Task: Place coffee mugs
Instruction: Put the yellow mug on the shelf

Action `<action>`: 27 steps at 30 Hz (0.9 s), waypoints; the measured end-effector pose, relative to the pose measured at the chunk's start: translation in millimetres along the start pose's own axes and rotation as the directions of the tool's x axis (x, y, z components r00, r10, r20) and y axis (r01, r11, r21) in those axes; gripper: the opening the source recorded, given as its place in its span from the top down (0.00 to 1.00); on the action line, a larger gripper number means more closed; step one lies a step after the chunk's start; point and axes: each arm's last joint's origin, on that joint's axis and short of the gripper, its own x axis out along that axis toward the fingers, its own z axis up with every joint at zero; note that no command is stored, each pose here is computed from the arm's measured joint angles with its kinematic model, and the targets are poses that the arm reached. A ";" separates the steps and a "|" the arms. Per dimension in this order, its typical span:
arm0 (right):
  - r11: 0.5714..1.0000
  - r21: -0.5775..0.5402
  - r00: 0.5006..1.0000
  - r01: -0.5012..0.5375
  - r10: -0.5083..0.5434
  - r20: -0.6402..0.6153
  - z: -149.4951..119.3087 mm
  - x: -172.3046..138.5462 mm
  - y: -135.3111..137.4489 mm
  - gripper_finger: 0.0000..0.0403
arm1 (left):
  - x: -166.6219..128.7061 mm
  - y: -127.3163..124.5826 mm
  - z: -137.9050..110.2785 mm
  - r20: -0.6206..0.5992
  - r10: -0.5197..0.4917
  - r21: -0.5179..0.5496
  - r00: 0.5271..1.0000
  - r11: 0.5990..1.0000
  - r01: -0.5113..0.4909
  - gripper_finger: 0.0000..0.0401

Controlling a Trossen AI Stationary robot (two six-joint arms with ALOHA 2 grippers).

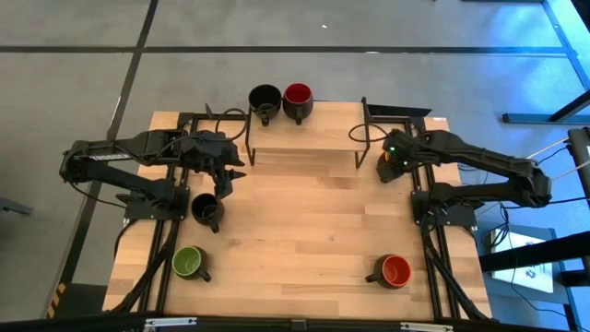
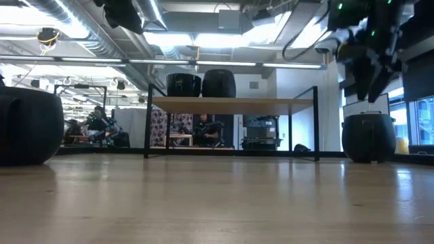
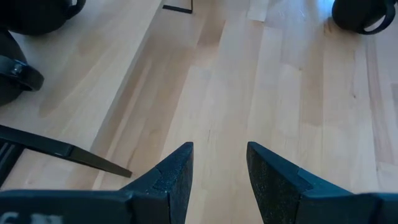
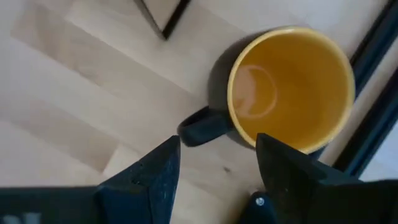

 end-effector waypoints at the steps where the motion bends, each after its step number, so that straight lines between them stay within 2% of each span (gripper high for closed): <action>1: 1.000 0.003 1.000 0.013 -0.013 -0.009 0.7 5.4 -1.0 0.51 | 0.0 0.1 0.1 0.001 0.003 0.000 1.000 1.000 -0.003 0.64; 11: 0.998 -0.002 0.997 0.061 -0.061 0.046 19.6 29.0 -9.7 0.51 | 0.0 0.9 0.2 0.005 0.029 -0.002 1.000 1.000 -0.029 0.64; 20: 0.996 -0.057 0.995 0.064 -0.068 -0.072 21.9 54.0 -17.1 0.52 | 0.0 1.1 0.2 0.006 0.035 -0.004 0.999 0.999 -0.035 0.64; 23: 0.996 -0.067 0.995 0.053 -0.058 -0.076 20.4 58.9 -16.7 0.58 | 0.0 1.1 0.2 0.006 0.035 -0.004 0.999 0.999 -0.035 0.64; 27: 0.996 -0.081 0.996 0.041 -0.046 -0.071 21.0 59.0 -16.1 0.75 | 0.0 1.7 0.3 0.009 0.057 -0.004 0.998 0.998 -0.057 0.64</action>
